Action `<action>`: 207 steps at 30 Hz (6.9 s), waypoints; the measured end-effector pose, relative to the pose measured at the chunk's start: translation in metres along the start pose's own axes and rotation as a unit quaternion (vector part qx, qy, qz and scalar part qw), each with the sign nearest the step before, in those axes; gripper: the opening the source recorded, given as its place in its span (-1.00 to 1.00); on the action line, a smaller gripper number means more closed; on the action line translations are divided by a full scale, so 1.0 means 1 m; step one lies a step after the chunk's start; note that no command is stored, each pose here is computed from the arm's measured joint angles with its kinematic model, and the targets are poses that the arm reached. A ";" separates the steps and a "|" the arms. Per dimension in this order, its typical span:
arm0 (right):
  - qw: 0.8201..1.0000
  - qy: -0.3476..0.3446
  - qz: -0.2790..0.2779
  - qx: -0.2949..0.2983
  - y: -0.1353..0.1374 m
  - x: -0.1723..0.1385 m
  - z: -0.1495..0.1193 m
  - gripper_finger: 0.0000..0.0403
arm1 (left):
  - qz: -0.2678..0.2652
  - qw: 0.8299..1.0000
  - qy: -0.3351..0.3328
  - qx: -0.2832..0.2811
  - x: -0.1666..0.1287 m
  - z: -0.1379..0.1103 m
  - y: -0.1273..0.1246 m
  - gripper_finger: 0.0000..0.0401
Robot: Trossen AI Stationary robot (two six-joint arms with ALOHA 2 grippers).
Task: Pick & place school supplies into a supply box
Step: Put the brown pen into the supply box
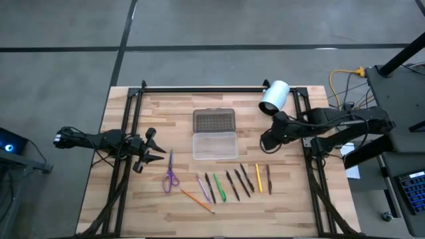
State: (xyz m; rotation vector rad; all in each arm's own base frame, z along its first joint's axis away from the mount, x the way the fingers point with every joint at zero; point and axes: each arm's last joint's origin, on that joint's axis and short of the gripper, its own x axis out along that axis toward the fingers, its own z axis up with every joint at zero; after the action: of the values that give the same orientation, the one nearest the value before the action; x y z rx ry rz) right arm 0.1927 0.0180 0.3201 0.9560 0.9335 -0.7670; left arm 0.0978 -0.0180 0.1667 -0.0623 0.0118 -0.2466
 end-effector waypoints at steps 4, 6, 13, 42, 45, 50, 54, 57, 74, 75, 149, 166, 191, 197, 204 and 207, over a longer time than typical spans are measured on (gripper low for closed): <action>0.999 0.033 -0.024 0.025 0.004 0.008 -0.003 -0.66 | 0.000 1.000 0.000 0.000 0.000 0.000 0.000 -0.51; 0.998 0.043 -0.037 0.035 0.005 0.011 -0.005 -0.66 | 0.000 1.000 0.000 0.000 0.000 0.000 0.000 -0.51; 0.994 0.060 -0.061 0.067 0.010 0.020 -0.015 -0.66 | 0.000 1.000 0.000 0.000 0.000 0.000 0.000 -0.51; 0.964 0.100 -0.230 0.085 0.038 0.081 -0.082 -0.66 | 0.000 1.000 0.000 0.000 0.000 0.000 0.000 -0.51; 0.960 0.099 -0.243 0.094 0.038 0.085 -0.092 -0.66 | 0.000 1.000 0.000 0.000 0.000 0.000 0.000 -0.51; 0.963 0.099 -0.230 0.101 0.039 0.089 -0.104 -0.66 | 0.000 1.000 0.000 0.000 0.000 0.000 0.000 -0.51; 0.966 0.097 -0.215 0.106 0.036 0.094 -0.110 -0.66 | 0.000 1.000 0.000 0.000 0.000 0.000 0.000 -0.51; 0.965 0.103 -0.213 0.109 0.030 0.104 -0.113 -0.66 | 0.000 1.000 0.000 0.000 0.000 0.000 0.000 -0.51; 0.970 0.118 -0.175 0.121 0.014 0.136 -0.123 -0.66 | 0.000 1.000 0.000 0.000 0.000 0.000 0.000 -0.51; 0.970 0.117 -0.173 0.122 0.013 0.137 -0.123 -0.66 | 0.000 1.000 0.000 0.000 0.000 0.000 0.000 -0.51; 0.973 0.082 -0.210 -0.038 -0.024 0.157 -0.121 -0.93 | 0.000 1.000 0.000 0.000 0.000 0.000 0.000 -0.51; 0.951 -0.052 -0.237 -0.193 -0.006 0.157 -0.042 -0.94 | 0.000 1.000 0.000 0.000 0.000 0.000 0.000 -0.51; 0.852 -0.115 -0.119 -0.497 0.050 0.149 0.023 -0.94 | 0.000 1.000 0.000 0.000 0.000 0.000 0.000 -0.51; 0.809 -0.157 -0.060 -0.563 0.065 0.148 0.028 -0.94 | 0.000 1.000 0.000 0.000 0.000 0.000 0.000 -0.51; 0.779 -0.200 -0.015 -0.594 0.077 0.144 0.033 -0.94 | 0.000 1.000 0.000 0.000 0.000 0.000 0.000 -0.51; 0.778 -0.218 -0.002 -0.590 0.080 0.143 0.036 -0.94 | 0.000 1.000 0.000 0.000 0.000 0.000 0.000 -0.51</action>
State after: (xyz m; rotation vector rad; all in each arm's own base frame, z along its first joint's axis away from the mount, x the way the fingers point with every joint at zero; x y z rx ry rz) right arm 0.3306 -0.0024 0.2265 -0.3381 0.7786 -0.2406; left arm 0.0979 -0.0180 0.1667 -0.0619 0.0115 -0.2465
